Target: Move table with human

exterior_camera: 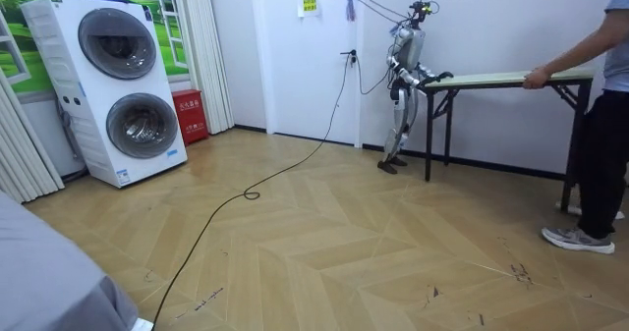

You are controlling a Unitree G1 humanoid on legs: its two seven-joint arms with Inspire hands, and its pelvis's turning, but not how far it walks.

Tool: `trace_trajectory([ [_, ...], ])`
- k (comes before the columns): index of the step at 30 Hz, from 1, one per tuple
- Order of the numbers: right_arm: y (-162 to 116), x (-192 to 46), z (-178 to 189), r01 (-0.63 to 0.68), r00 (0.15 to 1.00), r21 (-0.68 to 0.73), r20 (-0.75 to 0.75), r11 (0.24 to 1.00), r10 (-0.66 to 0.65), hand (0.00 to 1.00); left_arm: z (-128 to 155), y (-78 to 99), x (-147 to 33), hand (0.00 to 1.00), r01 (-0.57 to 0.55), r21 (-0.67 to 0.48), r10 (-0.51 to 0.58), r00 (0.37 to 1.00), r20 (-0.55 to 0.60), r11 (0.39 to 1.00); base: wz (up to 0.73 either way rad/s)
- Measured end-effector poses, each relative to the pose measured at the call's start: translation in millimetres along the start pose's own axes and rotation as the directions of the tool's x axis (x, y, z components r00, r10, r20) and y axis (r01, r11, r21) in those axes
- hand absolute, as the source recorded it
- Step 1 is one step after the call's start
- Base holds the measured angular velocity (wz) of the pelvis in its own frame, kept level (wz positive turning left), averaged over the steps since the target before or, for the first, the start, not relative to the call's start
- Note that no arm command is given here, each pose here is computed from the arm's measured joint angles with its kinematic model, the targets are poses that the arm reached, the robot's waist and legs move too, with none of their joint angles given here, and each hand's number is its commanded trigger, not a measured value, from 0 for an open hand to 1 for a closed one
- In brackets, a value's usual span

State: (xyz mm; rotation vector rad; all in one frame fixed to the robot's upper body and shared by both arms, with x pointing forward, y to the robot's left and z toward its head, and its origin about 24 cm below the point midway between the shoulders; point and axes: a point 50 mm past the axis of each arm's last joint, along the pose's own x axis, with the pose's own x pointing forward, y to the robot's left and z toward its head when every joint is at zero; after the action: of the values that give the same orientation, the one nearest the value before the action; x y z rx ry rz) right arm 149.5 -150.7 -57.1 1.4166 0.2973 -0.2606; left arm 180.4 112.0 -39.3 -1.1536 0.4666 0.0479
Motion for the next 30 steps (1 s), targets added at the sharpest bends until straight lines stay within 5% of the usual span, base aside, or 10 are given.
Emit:
trace_trajectory([
  [6, 1, 2, 3, -0.001, 1.0, 0.001, -0.004, 1.0, 0.001, 1.0, -1, -0.4, 0.4, 1.0, 0.003, 0.004, -0.003, 1.0, -0.008, 1.0, 0.59],
  [30, -3, 4, 0, 0.053, 0.997, -0.069, -0.049, 0.996, -0.057, 1.0, -10, 21.2, -4.3, 1.0, -0.082, -0.056, 0.083, 0.997, 0.007, 0.995, 0.04],
])
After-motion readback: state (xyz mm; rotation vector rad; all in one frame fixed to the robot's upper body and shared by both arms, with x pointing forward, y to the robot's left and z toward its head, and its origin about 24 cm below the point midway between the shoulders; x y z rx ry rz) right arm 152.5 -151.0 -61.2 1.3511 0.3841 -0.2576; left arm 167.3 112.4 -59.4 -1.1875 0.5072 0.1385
